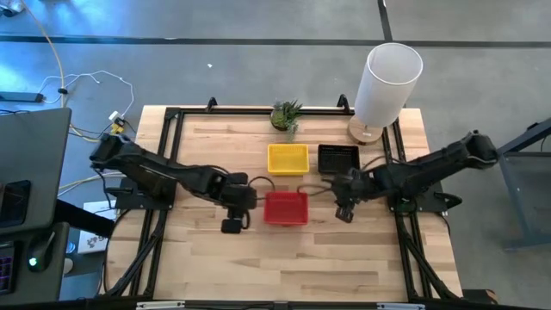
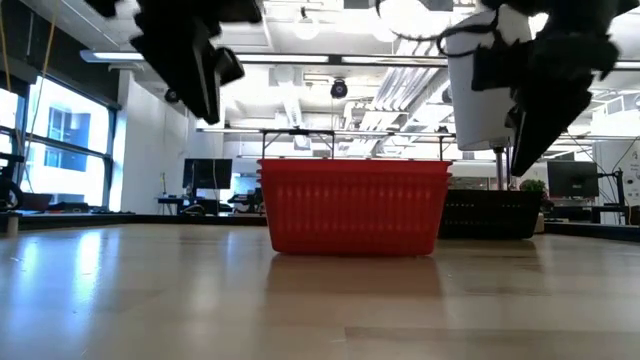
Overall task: Stack baskets by color
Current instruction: Return to Home Position
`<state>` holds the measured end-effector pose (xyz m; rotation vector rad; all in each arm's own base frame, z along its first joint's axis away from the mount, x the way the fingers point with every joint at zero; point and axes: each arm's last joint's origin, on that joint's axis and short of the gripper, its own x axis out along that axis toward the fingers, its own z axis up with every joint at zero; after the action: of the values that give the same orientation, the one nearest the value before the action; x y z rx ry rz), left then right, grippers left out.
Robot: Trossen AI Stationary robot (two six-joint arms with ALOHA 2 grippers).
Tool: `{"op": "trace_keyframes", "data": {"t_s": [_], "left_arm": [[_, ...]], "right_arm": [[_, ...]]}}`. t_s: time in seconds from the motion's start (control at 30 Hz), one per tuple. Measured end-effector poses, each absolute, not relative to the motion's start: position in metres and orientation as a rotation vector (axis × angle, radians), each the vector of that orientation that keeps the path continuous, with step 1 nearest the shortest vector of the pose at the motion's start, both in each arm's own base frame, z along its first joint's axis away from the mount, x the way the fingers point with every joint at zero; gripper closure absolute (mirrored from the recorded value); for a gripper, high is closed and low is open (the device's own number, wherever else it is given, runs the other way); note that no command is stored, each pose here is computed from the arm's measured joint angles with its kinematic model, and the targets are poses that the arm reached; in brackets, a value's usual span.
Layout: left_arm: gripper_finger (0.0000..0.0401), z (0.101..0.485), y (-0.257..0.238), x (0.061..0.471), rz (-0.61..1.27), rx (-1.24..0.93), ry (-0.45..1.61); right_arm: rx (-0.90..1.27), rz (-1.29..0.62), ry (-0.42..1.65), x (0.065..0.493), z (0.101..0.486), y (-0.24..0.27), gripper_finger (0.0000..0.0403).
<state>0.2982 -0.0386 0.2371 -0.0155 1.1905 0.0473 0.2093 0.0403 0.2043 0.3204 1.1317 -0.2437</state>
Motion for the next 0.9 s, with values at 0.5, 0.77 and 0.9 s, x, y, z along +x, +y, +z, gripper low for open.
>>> {"op": "trace_keyframes", "data": {"t_s": [0.5, 0.77, 0.9], "left_arm": [[0.0309, 0.224, -0.025, 0.217, -0.043, -0.213, 0.619], [0.0309, 0.206, -0.015, 0.182, -0.043, -0.16, 0.441], [0.0309, 0.191, -0.012, 0.164, -0.026, -0.167, 0.403]], "right_arm": [[-0.01, -0.146, 0.732, 0.181, 0.25, 0.074, 0.0295], [-0.061, -0.084, 0.478, 0.153, 0.277, 0.052, 0.0295], [0.062, -0.097, 0.412, 0.131, 0.257, 0.042, 0.0295]]}}
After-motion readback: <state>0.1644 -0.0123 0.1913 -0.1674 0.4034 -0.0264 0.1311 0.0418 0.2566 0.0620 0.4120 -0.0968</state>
